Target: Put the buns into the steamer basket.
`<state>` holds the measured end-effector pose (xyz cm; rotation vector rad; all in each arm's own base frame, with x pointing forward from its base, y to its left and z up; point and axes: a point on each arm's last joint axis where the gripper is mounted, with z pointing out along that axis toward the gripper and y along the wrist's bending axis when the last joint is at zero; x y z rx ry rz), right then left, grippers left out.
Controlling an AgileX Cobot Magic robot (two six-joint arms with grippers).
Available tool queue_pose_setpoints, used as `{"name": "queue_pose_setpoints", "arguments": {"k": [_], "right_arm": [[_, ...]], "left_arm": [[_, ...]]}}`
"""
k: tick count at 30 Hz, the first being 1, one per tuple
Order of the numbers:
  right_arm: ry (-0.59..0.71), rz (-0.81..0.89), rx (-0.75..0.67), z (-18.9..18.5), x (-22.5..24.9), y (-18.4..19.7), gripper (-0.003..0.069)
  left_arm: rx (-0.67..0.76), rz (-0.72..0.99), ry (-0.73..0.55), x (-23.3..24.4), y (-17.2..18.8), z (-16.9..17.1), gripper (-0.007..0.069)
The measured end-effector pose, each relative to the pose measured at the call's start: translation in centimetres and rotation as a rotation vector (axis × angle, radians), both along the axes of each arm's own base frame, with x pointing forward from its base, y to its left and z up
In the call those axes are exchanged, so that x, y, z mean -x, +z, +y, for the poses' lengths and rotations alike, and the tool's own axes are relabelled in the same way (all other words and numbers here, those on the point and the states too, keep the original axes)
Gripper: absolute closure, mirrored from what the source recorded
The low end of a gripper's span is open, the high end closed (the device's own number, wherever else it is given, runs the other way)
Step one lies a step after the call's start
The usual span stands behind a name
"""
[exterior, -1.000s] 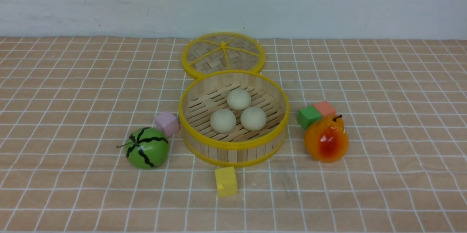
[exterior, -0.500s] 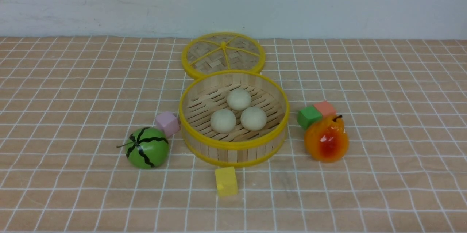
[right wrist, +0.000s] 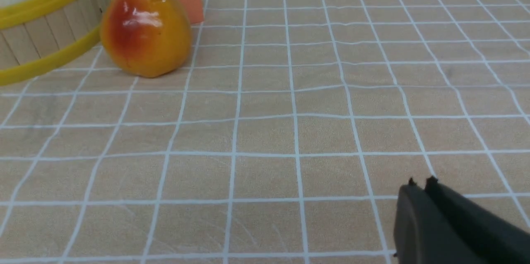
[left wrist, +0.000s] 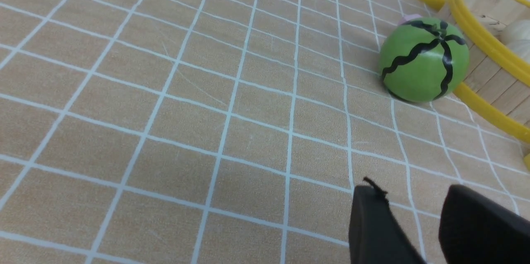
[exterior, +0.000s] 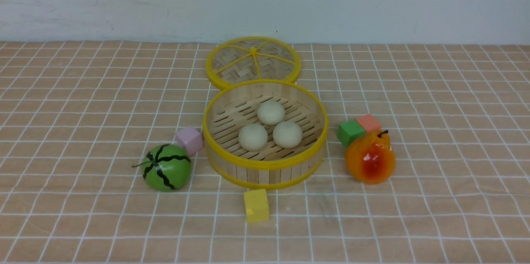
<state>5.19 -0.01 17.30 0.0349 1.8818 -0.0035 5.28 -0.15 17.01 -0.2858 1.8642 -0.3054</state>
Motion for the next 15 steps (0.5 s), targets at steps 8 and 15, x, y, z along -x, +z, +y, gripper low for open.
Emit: {"name": "queue_pose_setpoints", "arguments": {"k": [8,15], "right_arm": [[0.000,-0.002,-0.001,0.00,-0.01,0.00,0.0634],[0.000,-0.002,-0.001,0.00,-0.01,0.00,0.0627]], "left_arm": [[0.000,0.000,0.000,0.00,0.00,0.00,0.0387],[0.000,0.000,0.000,0.00,0.00,0.00,0.0387]]}}
